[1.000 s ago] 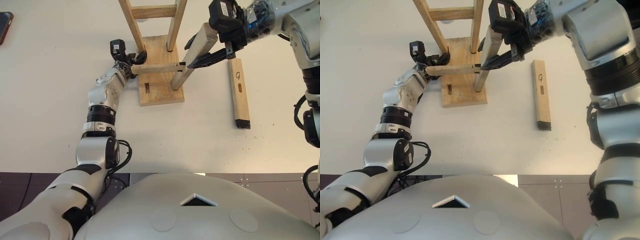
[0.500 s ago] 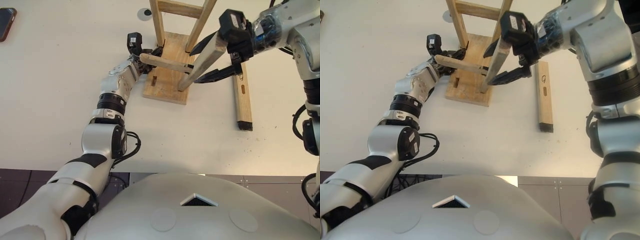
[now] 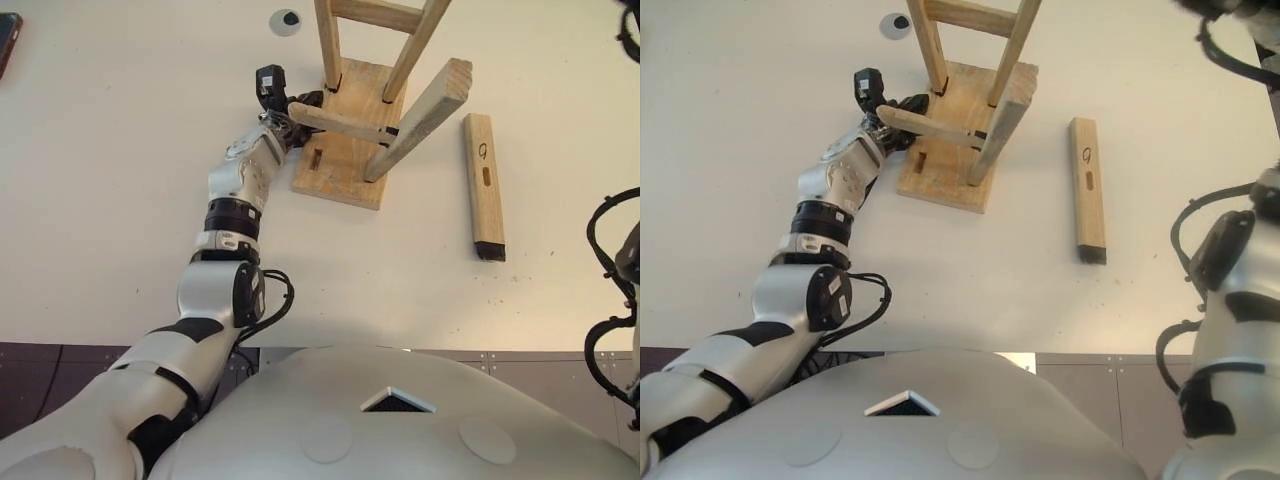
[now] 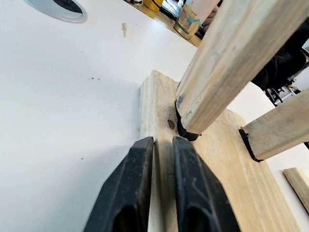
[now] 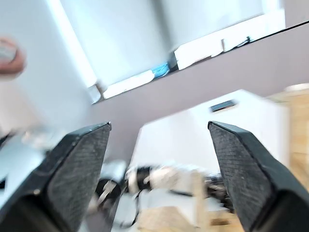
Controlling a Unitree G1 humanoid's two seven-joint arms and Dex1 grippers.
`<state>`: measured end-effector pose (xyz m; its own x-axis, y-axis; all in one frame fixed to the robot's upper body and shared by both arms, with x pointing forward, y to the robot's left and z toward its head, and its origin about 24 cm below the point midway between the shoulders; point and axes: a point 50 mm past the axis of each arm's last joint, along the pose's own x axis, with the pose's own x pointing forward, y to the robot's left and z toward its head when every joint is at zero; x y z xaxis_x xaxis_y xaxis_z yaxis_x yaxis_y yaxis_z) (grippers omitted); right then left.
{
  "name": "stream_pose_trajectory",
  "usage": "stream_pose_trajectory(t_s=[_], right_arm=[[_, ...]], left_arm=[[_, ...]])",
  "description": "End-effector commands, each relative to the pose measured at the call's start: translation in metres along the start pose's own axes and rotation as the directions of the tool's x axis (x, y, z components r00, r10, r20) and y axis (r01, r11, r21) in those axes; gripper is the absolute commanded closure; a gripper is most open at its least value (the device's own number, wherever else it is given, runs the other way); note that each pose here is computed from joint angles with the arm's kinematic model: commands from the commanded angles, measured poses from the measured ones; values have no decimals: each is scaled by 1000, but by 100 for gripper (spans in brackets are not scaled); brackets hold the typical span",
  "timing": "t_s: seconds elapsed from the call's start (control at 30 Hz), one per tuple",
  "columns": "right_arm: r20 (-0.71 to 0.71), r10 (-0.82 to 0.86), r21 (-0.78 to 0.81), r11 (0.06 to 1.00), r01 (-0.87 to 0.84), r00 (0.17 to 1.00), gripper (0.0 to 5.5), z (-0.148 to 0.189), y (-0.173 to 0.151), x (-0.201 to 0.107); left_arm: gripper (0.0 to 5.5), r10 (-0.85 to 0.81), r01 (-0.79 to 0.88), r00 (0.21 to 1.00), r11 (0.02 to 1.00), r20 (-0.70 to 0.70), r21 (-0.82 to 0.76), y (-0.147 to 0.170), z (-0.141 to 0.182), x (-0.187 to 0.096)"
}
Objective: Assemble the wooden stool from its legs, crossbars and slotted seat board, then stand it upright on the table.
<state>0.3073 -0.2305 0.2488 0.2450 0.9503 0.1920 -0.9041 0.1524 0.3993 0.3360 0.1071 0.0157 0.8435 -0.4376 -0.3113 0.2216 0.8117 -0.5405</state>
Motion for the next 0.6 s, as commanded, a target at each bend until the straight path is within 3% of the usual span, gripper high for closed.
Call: stream_pose_trajectory(t_s=[0.03,0.1,0.17,0.2,0.27,0.33,0.43,0.6], right_arm=[[-157,-460,-23,886,463,874,138,-39,-30,-33],[-240,-697,-108,711,695,675,107,-70,-48,-50],[-227,-866,-112,478,871,446,70,-99,-56,-74],[-236,-908,-162,388,907,346,49,-114,-51,-87],[-254,-939,-265,299,917,233,19,-137,-34,-104],[-264,-941,-301,288,909,211,14,-151,-14,-105],[-332,-903,-298,376,877,274,14,-167,15,-94],[-359,-873,-228,426,875,331,14,-172,27,-88]], left_arm=[[500,59,-34,990,982,130,-186,15,0,-38],[500,82,-29,972,972,218,-234,17,13,-60],[500,130,-66,959,967,252,-248,22,19,-81],[500,159,-99,955,967,251,-236,24,19,-91],[500,214,-167,951,964,225,-209,29,12,-108],[500,249,-213,951,957,183,-195,31,-1,-120],[500,276,-251,953,949,121,-191,30,-20,-127],[500,295,-289,955,947,24,-142,27,-43,-116]])
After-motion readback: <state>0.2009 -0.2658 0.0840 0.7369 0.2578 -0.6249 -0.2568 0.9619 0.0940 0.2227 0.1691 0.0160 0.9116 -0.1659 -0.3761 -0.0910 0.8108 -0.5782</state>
